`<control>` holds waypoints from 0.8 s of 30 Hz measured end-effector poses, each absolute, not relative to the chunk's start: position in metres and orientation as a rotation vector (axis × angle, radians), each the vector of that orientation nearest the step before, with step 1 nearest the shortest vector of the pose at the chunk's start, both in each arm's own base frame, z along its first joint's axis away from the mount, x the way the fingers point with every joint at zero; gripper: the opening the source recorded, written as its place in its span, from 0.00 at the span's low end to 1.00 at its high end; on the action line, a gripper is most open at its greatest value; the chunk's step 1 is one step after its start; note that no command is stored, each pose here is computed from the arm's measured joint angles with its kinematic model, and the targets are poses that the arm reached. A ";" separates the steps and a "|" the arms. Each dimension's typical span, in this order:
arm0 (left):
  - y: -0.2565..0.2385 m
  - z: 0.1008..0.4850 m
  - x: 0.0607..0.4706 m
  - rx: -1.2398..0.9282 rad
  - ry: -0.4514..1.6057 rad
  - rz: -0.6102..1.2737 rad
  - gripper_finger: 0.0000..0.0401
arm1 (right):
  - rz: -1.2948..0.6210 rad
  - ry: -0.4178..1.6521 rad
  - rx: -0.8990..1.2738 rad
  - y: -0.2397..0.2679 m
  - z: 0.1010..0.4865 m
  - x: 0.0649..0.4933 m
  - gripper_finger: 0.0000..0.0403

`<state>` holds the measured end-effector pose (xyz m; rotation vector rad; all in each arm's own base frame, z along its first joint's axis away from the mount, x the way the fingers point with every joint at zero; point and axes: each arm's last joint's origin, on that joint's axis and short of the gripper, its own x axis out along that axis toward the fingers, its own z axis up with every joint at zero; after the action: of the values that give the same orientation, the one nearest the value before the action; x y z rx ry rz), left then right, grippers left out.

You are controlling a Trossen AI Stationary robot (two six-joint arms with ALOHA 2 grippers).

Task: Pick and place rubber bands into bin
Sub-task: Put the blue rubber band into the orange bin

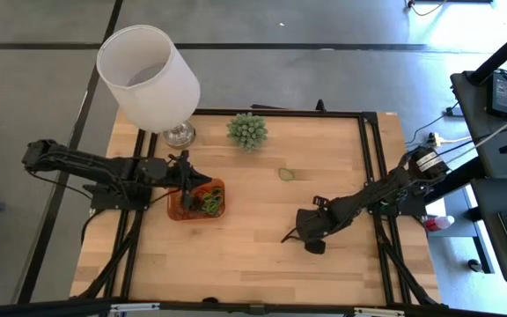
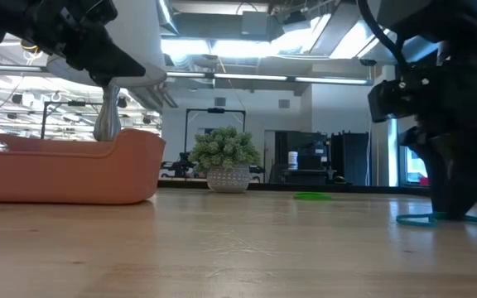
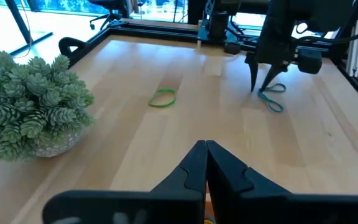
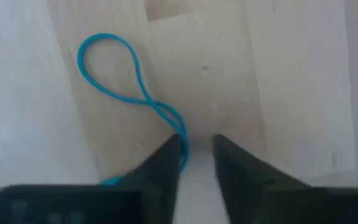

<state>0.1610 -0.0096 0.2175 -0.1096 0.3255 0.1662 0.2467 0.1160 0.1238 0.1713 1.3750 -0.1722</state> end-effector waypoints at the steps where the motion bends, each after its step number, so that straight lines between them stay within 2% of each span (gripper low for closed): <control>1: -0.010 0.218 0.161 -0.110 0.326 0.166 0.01 | -0.161 1.363 0.163 0.116 0.125 0.247 0.16; 2: -0.010 0.218 0.161 -0.110 0.326 0.166 0.01 | -0.154 1.345 0.151 0.116 0.128 0.247 0.09; 4: -0.010 0.218 0.161 -0.110 0.323 0.166 0.01 | -0.142 1.305 0.098 0.115 0.132 0.247 0.03; 9: -0.010 0.219 0.162 -0.113 0.311 0.165 0.01 | -0.202 1.118 -0.027 0.106 0.154 0.258 0.02; 13: -0.010 0.223 0.163 -0.141 0.267 0.164 0.05 | -0.220 0.999 -0.045 0.096 0.180 0.275 0.01; 18: -0.010 0.225 0.168 -0.152 0.231 0.162 0.16 | -0.197 0.809 -0.097 0.081 0.221 0.307 0.01; 24: -0.011 0.227 0.180 -0.139 0.160 0.176 0.37 | -0.171 0.608 -0.187 0.068 0.270 0.336 0.00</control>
<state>0.1800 -0.0110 0.2273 -0.1387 0.1595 0.1759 0.3362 0.0680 0.2701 -0.1870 0.6084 -0.1715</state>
